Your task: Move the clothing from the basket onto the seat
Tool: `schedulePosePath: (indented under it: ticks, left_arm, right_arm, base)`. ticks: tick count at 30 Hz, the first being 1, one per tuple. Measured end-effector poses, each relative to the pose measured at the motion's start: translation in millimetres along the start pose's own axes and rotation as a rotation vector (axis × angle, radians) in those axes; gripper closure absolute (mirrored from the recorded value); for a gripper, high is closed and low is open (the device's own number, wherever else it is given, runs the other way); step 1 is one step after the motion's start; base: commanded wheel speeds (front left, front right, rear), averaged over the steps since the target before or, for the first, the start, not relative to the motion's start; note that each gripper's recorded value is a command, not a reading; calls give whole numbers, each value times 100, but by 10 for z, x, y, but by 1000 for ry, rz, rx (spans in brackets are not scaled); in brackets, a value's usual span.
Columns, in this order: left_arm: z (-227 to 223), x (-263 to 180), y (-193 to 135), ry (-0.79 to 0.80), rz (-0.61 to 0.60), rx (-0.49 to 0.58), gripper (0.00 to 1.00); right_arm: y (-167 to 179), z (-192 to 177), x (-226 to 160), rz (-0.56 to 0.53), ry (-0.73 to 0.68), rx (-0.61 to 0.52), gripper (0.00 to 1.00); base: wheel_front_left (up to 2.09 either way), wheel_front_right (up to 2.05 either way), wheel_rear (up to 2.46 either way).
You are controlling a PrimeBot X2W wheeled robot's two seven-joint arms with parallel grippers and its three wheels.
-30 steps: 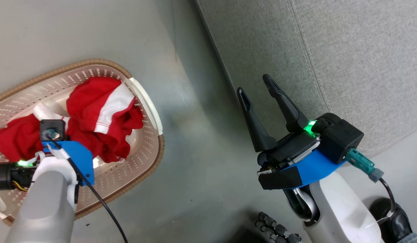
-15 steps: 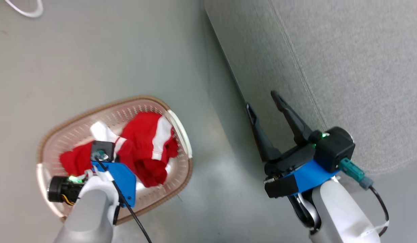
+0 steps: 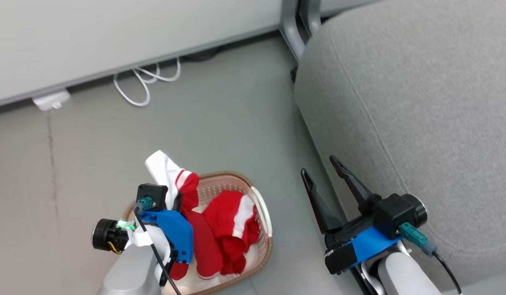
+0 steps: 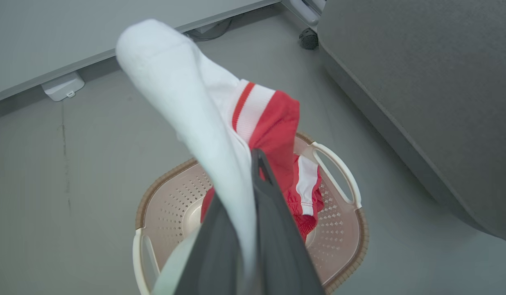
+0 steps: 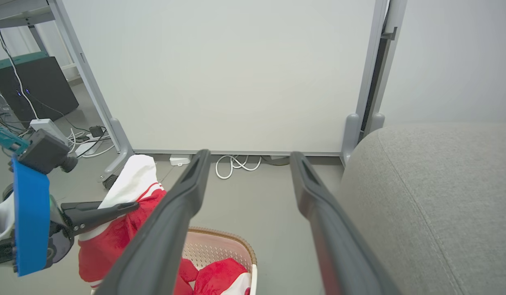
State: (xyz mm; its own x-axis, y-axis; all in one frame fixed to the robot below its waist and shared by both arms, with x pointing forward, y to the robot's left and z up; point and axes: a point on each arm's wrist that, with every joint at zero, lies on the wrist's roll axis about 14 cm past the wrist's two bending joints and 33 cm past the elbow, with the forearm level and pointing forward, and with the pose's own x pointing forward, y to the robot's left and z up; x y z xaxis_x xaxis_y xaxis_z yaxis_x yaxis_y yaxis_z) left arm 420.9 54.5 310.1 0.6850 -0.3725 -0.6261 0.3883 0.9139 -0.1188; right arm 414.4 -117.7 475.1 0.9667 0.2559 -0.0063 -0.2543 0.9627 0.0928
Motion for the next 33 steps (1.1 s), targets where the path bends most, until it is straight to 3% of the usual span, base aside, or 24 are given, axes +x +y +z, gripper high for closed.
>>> schedulePosePath:
  ticks: [7, 20, 33]
  left_arm:
    - [566, -314, -84, -195, -25, -11, 100]
    - [1634, -971, -786, -496, -226, 23, 100]
    - [2340, -1371, -1245, -635, -323, 141, 100]
  right_arm:
    - [231, 167, -105, 53, -38, -8, 0]
    - [610, 361, -298, 142, -67, -29, 0]
    - [782, 435, -342, 189, -72, -46, 0]
  base:
    - [0, 0, 0]
    - [0, 0, 0]
    - [0, 0, 0]
